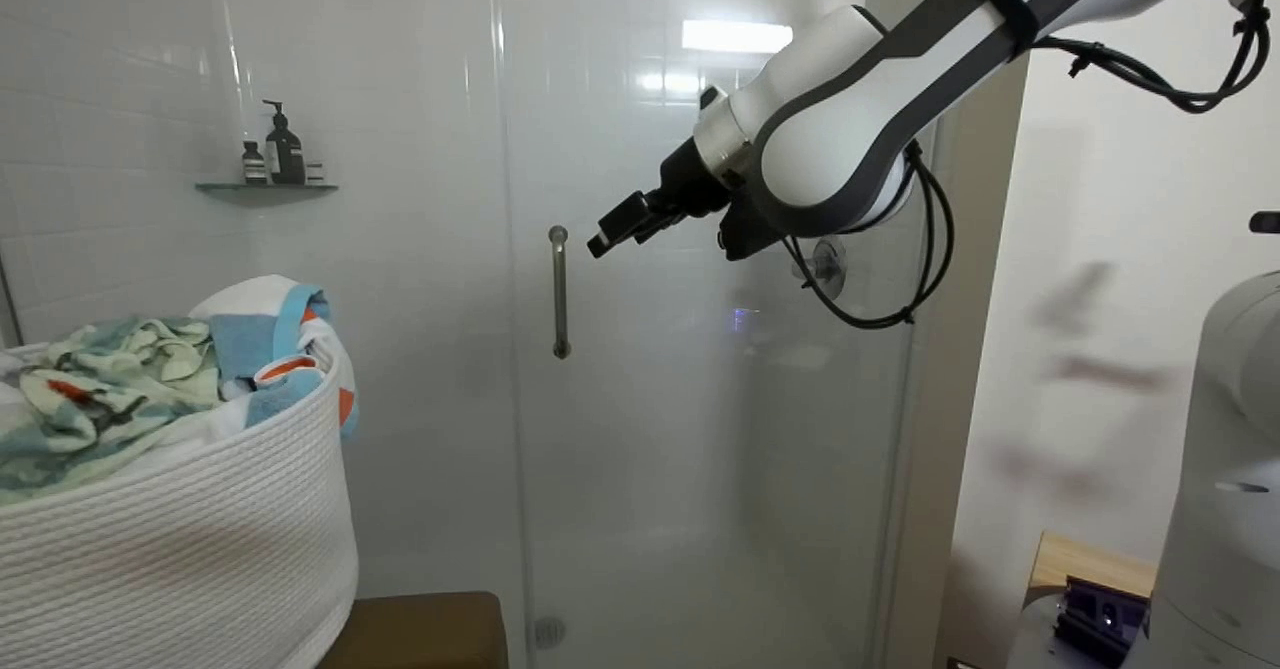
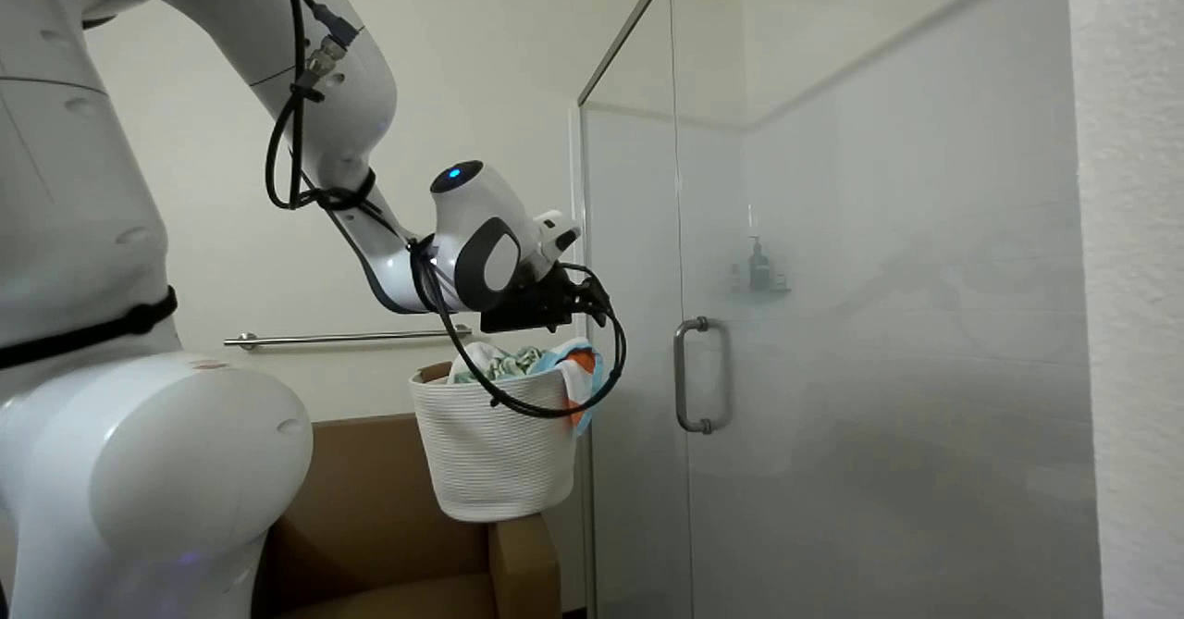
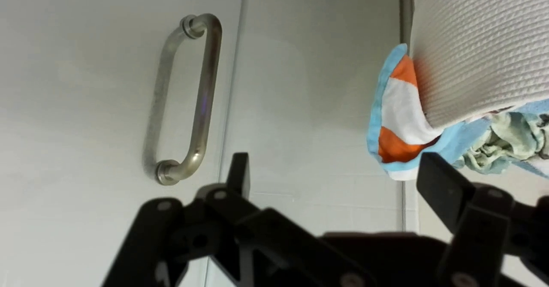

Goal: Open the shower door

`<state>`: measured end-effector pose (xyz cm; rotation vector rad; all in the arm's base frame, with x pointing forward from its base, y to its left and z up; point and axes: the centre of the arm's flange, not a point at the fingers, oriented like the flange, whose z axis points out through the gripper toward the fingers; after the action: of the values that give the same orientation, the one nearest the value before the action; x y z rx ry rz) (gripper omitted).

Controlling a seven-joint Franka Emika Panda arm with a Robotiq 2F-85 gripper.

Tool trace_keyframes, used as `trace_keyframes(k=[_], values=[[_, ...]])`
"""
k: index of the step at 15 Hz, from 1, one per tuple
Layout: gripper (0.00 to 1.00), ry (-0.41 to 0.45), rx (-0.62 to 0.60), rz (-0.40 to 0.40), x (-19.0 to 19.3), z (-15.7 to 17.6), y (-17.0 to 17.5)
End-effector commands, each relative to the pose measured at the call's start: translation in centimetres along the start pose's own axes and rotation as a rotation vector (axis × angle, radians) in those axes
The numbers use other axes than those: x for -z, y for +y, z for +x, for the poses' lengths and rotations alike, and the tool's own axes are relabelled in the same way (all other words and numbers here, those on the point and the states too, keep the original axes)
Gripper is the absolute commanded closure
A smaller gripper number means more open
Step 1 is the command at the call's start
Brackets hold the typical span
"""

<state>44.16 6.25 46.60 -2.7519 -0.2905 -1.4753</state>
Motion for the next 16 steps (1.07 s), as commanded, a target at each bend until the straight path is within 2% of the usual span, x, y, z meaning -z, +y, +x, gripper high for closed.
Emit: trace_keyframes(k=[1, 7, 8, 10, 16], values=[[0.00, -0.013, 0.060, -0.032, 0.9, -1.5, -0.9], [0.00, -0.207, 0.025, -0.052, 1.1, -3.1, -1.0], [0.00, -0.165, 0.036, -0.031, -0.2, -2.9, -0.3], [0.00, -0.194, 0.040, -0.037, 0.0, -2.9, -0.3], [0.00, -0.197, 0.042, -0.040, 0.2, -2.9, -0.3]])
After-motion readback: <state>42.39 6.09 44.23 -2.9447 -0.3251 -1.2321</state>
